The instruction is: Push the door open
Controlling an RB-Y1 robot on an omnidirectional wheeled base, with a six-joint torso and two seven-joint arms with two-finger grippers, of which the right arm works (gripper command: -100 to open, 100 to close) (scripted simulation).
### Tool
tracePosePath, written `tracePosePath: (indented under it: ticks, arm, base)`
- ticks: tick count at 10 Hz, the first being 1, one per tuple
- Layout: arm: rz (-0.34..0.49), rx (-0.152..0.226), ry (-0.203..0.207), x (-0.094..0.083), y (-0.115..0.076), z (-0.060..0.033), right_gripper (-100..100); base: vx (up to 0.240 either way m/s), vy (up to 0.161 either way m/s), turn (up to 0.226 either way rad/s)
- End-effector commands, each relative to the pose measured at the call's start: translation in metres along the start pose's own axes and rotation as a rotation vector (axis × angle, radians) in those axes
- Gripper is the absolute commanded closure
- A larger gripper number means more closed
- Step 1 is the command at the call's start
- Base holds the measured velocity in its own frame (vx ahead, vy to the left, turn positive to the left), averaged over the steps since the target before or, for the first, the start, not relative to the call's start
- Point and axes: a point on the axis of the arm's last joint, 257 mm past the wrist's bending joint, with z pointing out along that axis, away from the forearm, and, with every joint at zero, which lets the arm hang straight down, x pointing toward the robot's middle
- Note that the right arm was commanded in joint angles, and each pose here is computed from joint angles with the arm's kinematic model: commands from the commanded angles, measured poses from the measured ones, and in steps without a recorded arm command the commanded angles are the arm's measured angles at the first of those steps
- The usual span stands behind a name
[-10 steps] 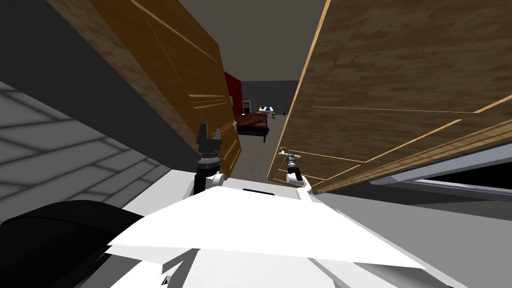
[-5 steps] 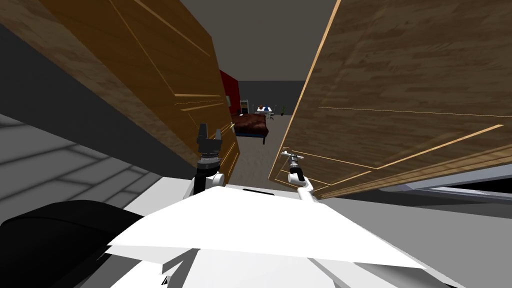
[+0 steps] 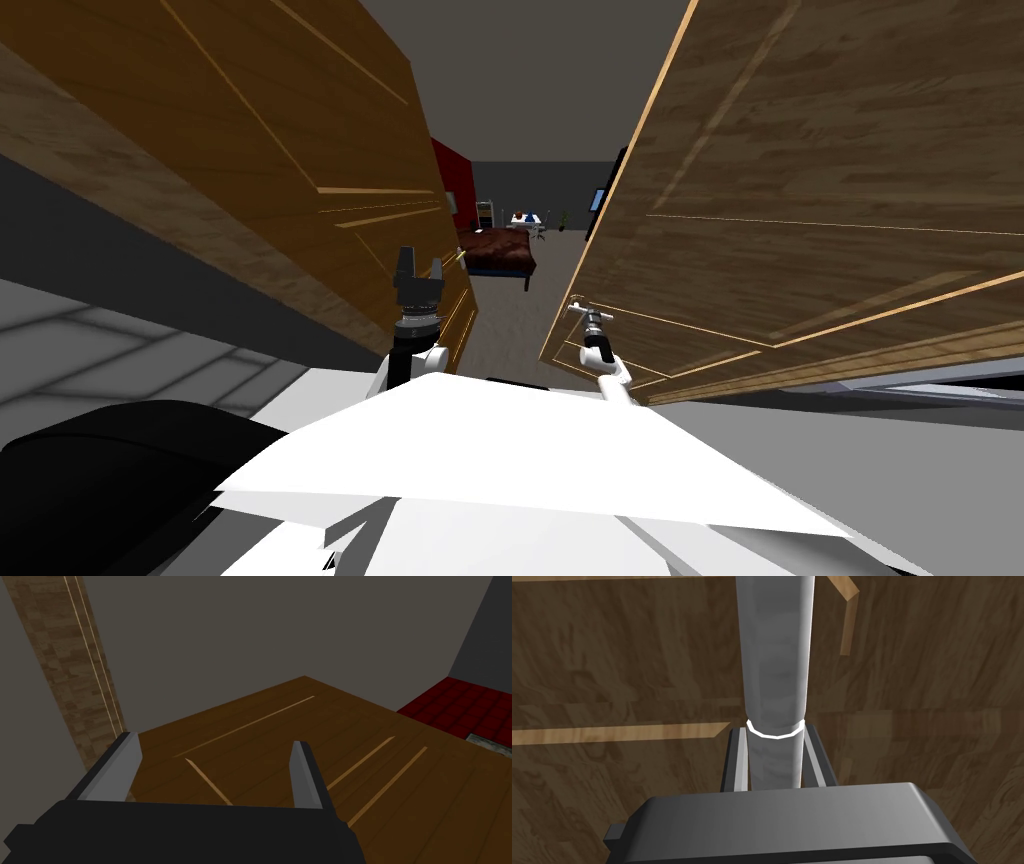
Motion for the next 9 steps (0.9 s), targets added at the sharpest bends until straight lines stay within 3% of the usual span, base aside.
tracePosePath:
  ticks: [1, 9]
  arm:
    - [-0.008, -0.008, -0.035, -0.021, 0.006, 0.0001, 100]
    - [-0.003, -0.003, -0.131, -0.068, 0.004, -0.0023, 100]
  base:
    - [0.181, 0.09, -0.093]
    - [0.174, 0.085, -0.072]
